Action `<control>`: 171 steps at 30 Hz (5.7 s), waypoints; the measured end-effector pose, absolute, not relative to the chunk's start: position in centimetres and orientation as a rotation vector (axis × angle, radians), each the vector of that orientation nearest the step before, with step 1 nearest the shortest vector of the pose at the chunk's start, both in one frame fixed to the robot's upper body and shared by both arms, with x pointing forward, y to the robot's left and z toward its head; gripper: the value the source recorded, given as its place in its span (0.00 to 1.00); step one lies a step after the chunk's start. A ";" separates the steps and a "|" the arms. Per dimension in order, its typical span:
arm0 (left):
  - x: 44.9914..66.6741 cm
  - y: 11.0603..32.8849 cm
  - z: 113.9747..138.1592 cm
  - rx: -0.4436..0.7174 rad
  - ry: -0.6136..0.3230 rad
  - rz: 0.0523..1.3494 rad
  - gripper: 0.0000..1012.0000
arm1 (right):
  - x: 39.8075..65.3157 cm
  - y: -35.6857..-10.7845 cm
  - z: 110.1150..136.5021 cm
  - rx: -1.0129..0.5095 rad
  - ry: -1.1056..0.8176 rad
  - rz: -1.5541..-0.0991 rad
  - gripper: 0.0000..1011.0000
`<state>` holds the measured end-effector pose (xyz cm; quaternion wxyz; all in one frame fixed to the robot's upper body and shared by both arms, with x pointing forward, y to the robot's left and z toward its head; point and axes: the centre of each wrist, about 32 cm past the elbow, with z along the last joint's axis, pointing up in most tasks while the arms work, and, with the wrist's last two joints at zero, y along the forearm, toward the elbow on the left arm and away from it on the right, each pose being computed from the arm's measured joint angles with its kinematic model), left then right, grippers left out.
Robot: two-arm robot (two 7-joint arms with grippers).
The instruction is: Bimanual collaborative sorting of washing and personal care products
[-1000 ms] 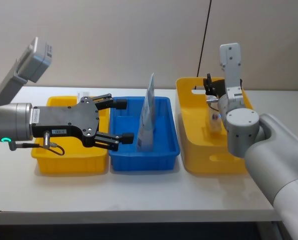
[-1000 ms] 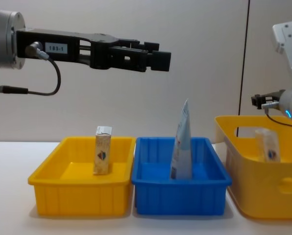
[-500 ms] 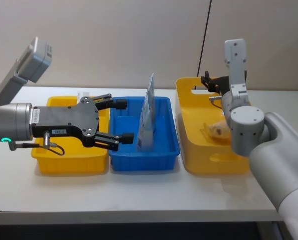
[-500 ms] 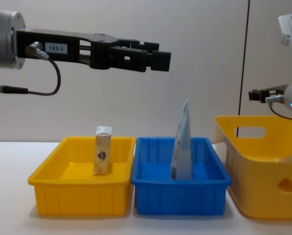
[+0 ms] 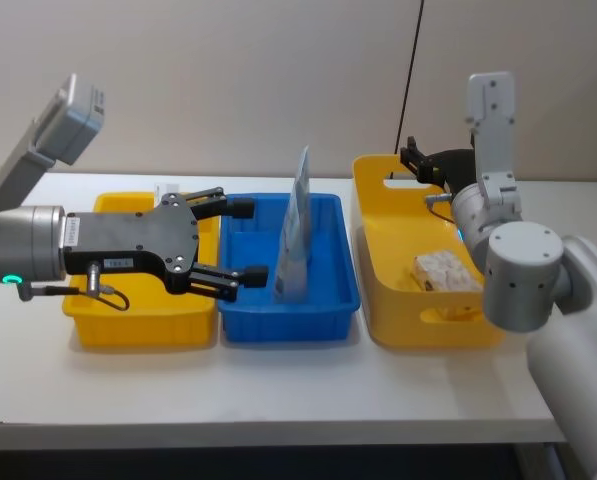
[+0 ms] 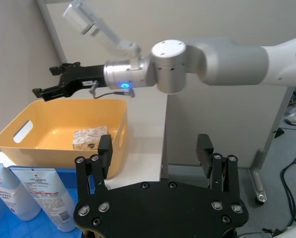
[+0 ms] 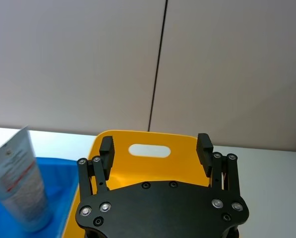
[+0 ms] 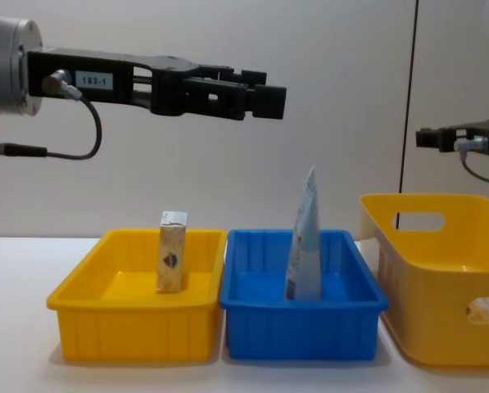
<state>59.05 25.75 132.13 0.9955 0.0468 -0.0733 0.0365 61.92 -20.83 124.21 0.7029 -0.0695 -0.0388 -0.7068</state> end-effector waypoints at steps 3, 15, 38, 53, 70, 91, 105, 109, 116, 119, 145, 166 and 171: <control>59.1 25.7 132.1 0.094 -0.147 0.073 0.99 | 60.1 -20.8 124.4 -0.140 -0.076 -1.548 0.99; 59.1 25.8 132.1 0.094 -0.147 0.073 0.99 | 53.8 -20.2 124.9 -0.091 -0.066 -1.482 0.99; 59.1 25.8 132.1 0.094 -0.147 0.073 0.99 | 45.5 -18.1 124.1 -0.059 -0.008 -1.400 0.99; 59.1 25.8 132.1 0.094 -0.147 0.073 0.99 | 44.6 -16.2 122.9 -0.094 0.009 -1.362 0.99; 59.1 25.8 132.1 0.094 -0.147 0.073 0.99 | 48.5 -15.1 121.3 -0.169 -0.055 -1.318 0.99; 59.1 25.8 132.1 0.094 -0.147 0.073 0.99 | 53.2 -14.6 119.8 -0.246 -0.138 -1.199 0.99; 59.1 25.8 132.1 0.094 -0.147 0.073 0.99 | 55.1 -13.6 118.5 -0.275 -0.156 -1.174 0.99; 59.1 25.8 132.1 0.094 -0.147 0.073 0.99 | 55.6 -13.3 118.1 -0.281 -0.157 -1.174 0.99; 59.1 25.8 132.1 0.094 -0.147 0.073 0.99 | 56.2 -12.7 117.6 -0.290 -0.165 -1.175 0.99; 59.1 25.8 132.1 0.094 -0.147 0.073 0.99 | 56.4 -12.3 117.3 -0.294 -0.169 -1.177 0.99; 59.1 25.8 132.1 0.094 -0.147 0.073 0.99 | 57.6 -10.6 116.8 -0.282 -0.148 -1.229 0.63; 59.1 25.7 132.1 0.094 -0.147 0.073 0.99 | 57.1 -11.3 117.9 -0.253 -0.124 -1.260 0.04; 59.1 25.8 132.1 0.094 -0.147 0.073 0.99 | 56.7 -12.1 118.6 -0.235 -0.122 -1.268 0.02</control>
